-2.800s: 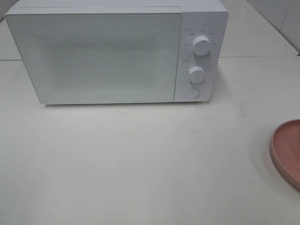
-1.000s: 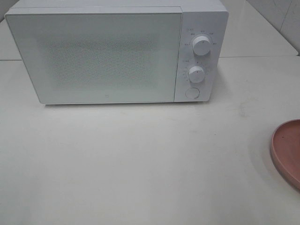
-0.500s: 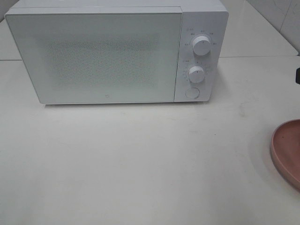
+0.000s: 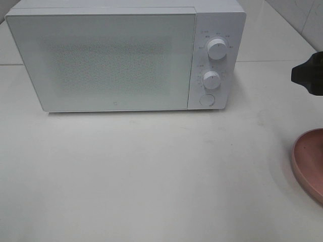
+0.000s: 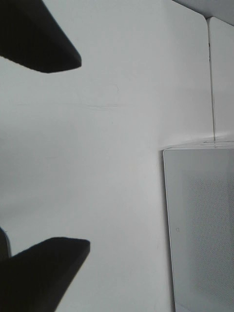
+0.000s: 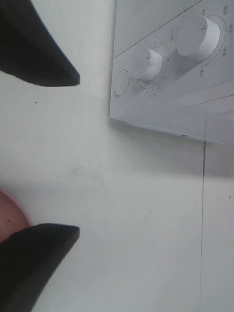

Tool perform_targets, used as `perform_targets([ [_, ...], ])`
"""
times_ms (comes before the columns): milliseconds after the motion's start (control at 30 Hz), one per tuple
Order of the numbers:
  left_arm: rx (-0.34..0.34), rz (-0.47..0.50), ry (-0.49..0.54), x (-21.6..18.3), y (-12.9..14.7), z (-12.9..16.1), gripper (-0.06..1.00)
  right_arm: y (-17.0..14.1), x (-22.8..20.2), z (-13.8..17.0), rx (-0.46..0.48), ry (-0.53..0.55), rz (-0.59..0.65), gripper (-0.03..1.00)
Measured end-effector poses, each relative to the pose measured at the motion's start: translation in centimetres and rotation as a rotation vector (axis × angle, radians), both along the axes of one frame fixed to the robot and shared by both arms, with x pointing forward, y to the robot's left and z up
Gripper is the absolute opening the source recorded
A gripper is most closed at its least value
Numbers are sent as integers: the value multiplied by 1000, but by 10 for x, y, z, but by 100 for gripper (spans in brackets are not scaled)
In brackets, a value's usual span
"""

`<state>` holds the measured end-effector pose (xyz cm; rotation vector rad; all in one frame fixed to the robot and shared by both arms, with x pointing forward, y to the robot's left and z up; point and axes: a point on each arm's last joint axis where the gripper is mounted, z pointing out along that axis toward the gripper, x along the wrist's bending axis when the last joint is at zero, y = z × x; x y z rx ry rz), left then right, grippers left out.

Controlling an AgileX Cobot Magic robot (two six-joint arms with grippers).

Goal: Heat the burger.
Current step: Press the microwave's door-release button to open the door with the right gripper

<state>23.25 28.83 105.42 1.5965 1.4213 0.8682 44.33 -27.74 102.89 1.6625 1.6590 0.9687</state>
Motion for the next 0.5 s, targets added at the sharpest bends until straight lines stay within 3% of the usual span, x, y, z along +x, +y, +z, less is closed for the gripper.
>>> perform_targets([
  [500,0,0,0,0,0,0,83,3,20,-37,29,-147,-2,75],
])
